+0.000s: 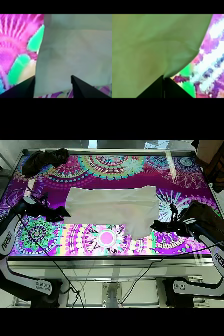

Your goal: Fold the shirts.

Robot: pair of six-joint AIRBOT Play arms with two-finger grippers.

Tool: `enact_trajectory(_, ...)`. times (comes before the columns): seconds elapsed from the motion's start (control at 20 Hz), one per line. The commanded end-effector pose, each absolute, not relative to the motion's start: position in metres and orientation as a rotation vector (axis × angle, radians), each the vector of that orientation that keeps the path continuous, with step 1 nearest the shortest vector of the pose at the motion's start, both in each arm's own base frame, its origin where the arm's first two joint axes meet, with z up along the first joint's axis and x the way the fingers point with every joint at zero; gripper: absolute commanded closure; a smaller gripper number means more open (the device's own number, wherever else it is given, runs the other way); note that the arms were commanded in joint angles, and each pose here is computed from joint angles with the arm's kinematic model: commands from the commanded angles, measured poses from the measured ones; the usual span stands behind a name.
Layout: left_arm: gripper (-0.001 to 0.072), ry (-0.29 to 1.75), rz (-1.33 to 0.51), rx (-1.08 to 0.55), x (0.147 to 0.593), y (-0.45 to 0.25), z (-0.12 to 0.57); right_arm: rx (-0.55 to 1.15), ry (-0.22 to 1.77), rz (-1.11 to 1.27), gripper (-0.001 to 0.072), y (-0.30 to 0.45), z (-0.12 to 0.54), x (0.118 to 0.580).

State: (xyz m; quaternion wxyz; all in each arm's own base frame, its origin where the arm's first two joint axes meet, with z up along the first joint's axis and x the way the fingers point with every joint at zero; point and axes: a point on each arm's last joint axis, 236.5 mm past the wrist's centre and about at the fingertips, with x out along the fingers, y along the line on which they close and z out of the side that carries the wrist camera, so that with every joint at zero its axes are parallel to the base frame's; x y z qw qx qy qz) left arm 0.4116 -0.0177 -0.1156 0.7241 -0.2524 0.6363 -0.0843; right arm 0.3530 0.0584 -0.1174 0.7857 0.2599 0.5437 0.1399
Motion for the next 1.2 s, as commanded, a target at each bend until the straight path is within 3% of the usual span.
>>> enact_trajectory(0.0,0.0365,1.390,-0.190,-0.568,0.416,-0.019,-0.120,0.567,1.168,0.302,0.0686,0.059,-0.116,0.354)
enact_trajectory(0.1,0.0405,1.391,-0.192,-0.566,0.416,-0.019,-0.120,0.573,1.166,0.302,0.0686,0.060,-0.115,0.355)
enact_trajectory(0.15,0.0518,1.390,-0.197,-0.561,0.416,-0.019,-0.120,0.578,1.163,0.300,0.0686,0.060,-0.115,0.356)
enact_trajectory(0.3,0.0615,1.393,-0.214,-0.571,0.415,-0.023,-0.119,0.591,1.152,0.298,0.0686,0.061,-0.113,0.358)
enact_trajectory(0.35,0.0680,1.396,-0.234,-0.576,0.413,-0.027,-0.117,0.598,1.148,0.299,0.0686,0.061,-0.112,0.359)
enact_trajectory(0.7,0.0695,1.313,-0.670,-0.739,0.409,-0.098,-0.042,0.621,1.044,0.480,0.0686,0.085,-0.059,0.384)
enact_trajectory(1.15,0.0695,1.087,-0.713,-0.583,0.465,-0.079,0.061,0.568,0.854,0.474,0.0687,0.069,0.021,0.447)
